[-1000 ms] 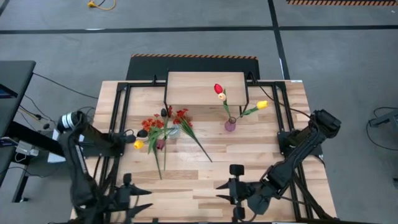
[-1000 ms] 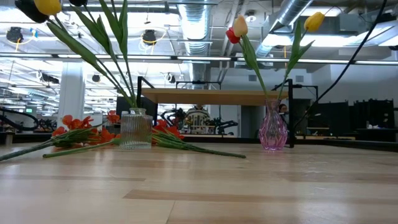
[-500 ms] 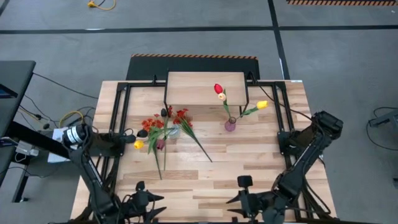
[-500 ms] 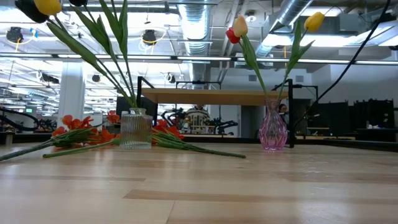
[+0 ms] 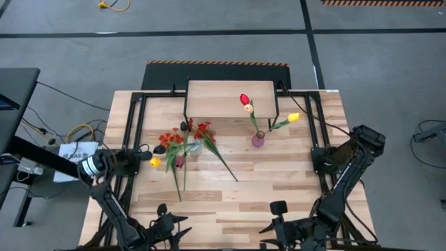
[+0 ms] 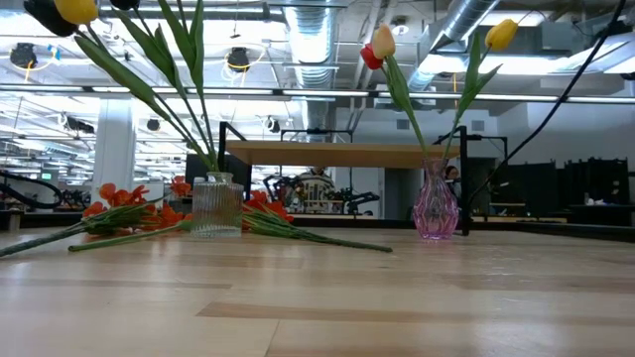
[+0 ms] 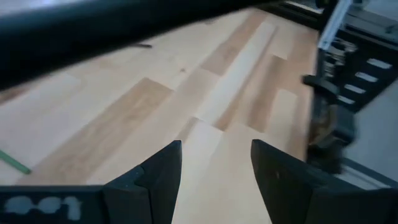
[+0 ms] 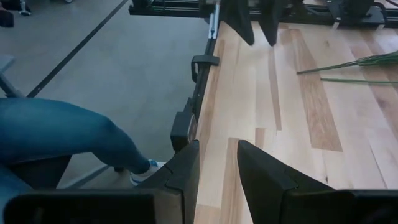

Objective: Pick and place flowers into a vace then onto a shelf
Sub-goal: Put the black flower into the purple vase

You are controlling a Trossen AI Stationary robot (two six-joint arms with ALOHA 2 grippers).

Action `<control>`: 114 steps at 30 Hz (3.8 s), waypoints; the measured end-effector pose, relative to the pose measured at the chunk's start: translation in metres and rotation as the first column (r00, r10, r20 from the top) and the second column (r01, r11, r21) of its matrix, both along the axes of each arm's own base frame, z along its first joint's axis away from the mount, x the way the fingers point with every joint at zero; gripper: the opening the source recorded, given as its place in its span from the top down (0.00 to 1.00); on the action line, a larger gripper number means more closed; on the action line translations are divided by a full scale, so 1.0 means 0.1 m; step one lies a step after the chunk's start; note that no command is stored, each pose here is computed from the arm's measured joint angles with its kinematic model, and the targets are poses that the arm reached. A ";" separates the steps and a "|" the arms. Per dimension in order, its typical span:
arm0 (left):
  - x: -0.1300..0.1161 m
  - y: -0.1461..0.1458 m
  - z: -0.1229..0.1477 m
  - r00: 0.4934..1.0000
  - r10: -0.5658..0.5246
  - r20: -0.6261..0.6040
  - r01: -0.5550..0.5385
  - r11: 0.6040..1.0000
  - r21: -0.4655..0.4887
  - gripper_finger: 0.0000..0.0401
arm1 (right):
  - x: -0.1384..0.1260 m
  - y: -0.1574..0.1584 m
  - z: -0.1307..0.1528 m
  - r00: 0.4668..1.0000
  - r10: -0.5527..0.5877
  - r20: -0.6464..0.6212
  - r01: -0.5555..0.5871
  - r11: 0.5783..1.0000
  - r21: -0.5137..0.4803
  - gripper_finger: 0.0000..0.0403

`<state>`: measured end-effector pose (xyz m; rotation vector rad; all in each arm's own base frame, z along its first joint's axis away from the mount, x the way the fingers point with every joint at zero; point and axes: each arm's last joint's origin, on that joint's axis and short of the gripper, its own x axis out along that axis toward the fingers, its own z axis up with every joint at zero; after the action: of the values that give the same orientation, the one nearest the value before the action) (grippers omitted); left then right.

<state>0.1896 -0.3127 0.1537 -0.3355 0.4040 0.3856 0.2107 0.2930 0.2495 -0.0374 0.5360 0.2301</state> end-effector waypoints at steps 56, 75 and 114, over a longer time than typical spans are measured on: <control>0.35 0.69 -0.72 0.822 0.477 -0.311 -0.461 0.878 0.129 0.54 | 0.00 -0.01 -0.01 1.000 0.000 -0.013 -0.001 1.000 -0.019 0.75; 0.40 0.79 -0.72 0.804 0.538 -0.251 -0.521 0.842 0.138 0.54 | -0.02 -0.03 -0.05 0.998 0.028 -0.057 -0.031 0.999 -0.039 0.75; 0.39 0.69 -0.63 0.734 0.570 -0.368 -0.585 0.807 0.084 0.92 | -0.04 -0.02 -0.06 0.994 0.058 -0.088 -0.061 0.997 -0.036 0.75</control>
<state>0.2288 -0.2439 0.0905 -0.4235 0.6879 1.0755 0.2072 0.2906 0.2435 -0.0809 0.6263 0.2808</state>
